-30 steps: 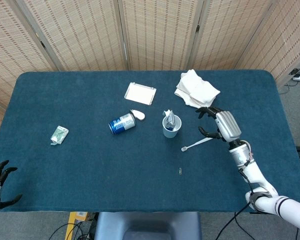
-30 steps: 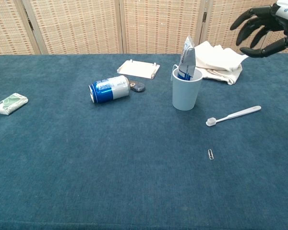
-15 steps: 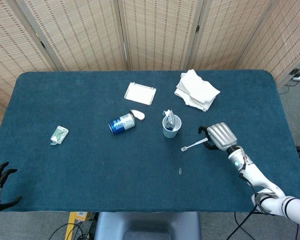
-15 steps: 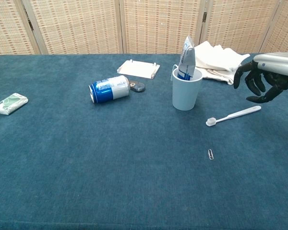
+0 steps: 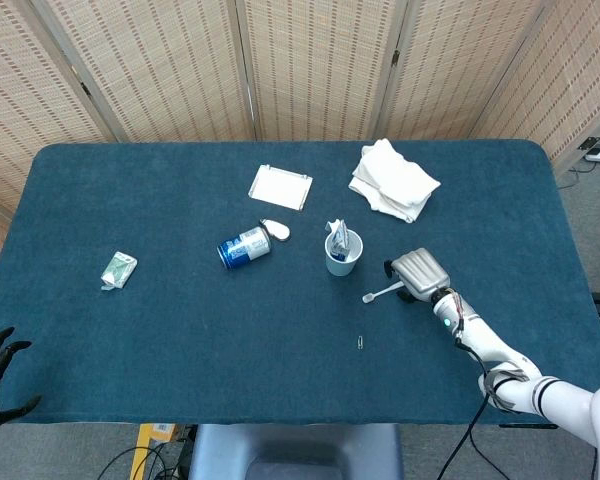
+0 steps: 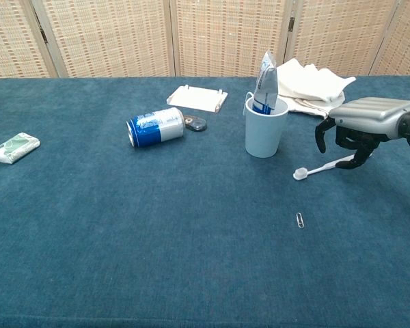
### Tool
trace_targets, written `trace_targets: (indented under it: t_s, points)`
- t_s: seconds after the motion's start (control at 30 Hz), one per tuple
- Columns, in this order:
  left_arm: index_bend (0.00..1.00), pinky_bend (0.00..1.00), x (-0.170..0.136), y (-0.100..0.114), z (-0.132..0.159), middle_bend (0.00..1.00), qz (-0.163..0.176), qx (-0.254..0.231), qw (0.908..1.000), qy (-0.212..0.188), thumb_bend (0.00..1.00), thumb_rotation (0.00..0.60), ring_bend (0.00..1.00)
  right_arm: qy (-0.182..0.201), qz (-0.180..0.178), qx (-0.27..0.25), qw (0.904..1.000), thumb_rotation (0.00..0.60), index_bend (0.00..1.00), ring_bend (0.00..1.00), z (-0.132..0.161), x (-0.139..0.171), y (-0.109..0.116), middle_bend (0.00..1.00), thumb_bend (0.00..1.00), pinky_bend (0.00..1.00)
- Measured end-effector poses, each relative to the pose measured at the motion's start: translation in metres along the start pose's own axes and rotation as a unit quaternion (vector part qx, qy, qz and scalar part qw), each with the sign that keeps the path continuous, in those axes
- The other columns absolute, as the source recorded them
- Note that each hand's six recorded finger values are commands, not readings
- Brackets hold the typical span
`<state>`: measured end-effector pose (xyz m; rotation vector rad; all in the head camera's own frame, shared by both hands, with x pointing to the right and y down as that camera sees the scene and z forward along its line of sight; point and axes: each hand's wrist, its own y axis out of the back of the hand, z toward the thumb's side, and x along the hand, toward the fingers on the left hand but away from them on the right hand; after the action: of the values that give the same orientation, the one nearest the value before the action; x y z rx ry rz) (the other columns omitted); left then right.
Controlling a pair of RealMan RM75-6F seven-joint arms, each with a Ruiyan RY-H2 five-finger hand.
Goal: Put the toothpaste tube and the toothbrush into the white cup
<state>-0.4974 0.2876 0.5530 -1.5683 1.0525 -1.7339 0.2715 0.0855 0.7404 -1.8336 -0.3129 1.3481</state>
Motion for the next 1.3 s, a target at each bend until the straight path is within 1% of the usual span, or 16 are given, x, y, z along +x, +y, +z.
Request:
trace_targets:
  t_s: [0.3,0.43,0.9,1.07,1.3]
  points:
    - [0.25,0.14,0.001,-0.002,0.001,0.11,-0.001,-0.001,1.0000,-0.002,0.20,0.600,0.04,-0.001,0.009,0.026,0.9996,0.600,0.50,0.87,0.001,-0.005,-0.007,0.90,0.18,0.99]
    - [0.25,0.14,0.000,-0.002,0.000,0.11,0.000,-0.002,1.0000,-0.001,0.20,0.600,0.04,0.000,0.016,0.031,0.9994,0.600,0.51,0.87,0.004,-0.010,-0.011,0.90,0.20,0.99]
    - [0.25,0.14,-0.002,-0.003,-0.005,0.11,0.000,-0.003,1.0000,0.006,0.20,0.600,0.04,0.000,0.021,0.037,0.9991,0.600,0.54,0.87,0.007,-0.018,-0.015,0.90,0.23,0.99]
    - [0.25,0.14,-0.003,-0.003,-0.006,0.11,0.000,-0.003,1.0000,0.008,0.20,0.600,0.04,-0.002,0.025,0.039,0.9989,0.600,0.55,0.87,0.007,-0.019,-0.017,0.90,0.26,0.99]
    - [0.25,0.14,-0.004,-0.004,-0.007,0.10,-0.001,-0.003,0.9999,0.010,0.20,0.600,0.04,-0.005,0.024,0.035,0.9991,0.600,0.59,0.87,0.006,-0.019,-0.019,0.90,0.27,0.99]
